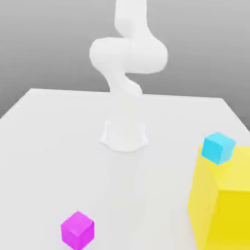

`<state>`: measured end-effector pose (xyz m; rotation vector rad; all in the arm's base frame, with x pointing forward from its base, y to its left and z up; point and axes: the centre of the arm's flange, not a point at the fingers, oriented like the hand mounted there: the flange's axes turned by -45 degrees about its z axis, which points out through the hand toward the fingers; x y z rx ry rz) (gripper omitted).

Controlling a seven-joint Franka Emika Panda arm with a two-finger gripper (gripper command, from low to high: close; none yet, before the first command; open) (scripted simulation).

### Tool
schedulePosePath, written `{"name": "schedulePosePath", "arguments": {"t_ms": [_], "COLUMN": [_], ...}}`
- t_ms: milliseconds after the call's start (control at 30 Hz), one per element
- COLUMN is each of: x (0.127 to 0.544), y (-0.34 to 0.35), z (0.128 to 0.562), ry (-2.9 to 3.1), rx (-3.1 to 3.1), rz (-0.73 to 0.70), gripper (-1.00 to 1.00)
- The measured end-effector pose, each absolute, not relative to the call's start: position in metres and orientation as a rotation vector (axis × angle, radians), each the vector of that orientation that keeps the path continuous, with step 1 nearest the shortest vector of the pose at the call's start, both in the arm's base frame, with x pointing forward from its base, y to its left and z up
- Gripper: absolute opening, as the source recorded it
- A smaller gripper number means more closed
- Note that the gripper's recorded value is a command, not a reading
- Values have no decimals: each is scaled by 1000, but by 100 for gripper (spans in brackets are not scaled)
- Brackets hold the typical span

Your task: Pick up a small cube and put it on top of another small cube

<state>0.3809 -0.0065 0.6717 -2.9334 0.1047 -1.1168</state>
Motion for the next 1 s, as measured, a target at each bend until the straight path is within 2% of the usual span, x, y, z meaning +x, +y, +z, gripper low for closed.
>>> {"name": "schedulePosePath", "arguments": {"t_ms": [200, 433, 600, 800, 967, 1000], "x": [446, 483, 483, 458, 453, 452], "y": [-29, -59, -81, -95, -97, -97], "z": [565, 430, 332, 218, 151, 140], "ry": [314, 553, 729, 919, 951, 951], "rx": [-3015, -3055, -3049, -3005, -2994, -2994], "rz": [-854, -545, -319, -47, -2, -1], "gripper": [0, 0, 0, 0, 0, -100]}}
